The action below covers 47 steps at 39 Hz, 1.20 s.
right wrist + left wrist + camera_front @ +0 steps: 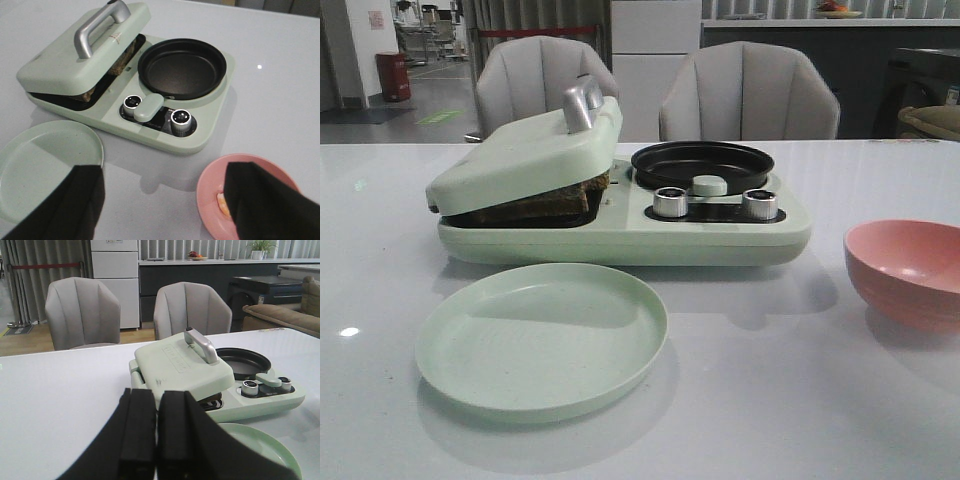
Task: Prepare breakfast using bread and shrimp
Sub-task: 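Reach the right gripper down to the rim of the pink bowl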
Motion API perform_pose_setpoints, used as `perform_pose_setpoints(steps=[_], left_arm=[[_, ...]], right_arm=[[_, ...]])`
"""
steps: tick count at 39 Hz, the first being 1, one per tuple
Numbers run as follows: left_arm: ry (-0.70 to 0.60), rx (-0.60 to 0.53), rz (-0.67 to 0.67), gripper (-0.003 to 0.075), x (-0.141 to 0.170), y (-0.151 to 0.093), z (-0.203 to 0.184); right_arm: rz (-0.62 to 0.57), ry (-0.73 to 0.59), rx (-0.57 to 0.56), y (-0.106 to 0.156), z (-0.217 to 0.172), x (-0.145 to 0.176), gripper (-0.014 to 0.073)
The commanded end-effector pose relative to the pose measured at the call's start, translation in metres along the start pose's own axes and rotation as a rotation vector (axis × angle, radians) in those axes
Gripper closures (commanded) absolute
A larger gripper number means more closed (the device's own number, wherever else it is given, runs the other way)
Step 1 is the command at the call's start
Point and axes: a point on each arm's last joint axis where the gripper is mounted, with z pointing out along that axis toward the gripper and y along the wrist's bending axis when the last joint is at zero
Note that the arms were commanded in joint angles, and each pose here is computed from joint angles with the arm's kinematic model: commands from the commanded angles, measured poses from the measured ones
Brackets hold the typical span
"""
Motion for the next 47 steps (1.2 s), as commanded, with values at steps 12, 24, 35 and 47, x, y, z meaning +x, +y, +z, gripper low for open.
perform_pose_setpoints(steps=[12,24,35,47], left_arm=[[-0.085,0.018,-0.015,0.0606,-0.014,-0.001,0.0],[-0.085,0.018,-0.015,0.0606,-0.014,-0.001,0.0],[-0.085,0.018,-0.015,0.0606,-0.014,-0.001,0.0],[-0.085,0.018,-0.015,0.0606,-0.014,-0.001,0.0]], right_arm=[[0.319,0.084,0.26,-0.074,0.04,-0.041,0.0],[0.448,0.246,0.276,-0.134,0.076,-0.017,0.0],[0.377,0.371,0.241,-0.164,0.111,0.013,0.0],[0.383,0.457,0.228,-0.173,0.145,0.036,0.0]])
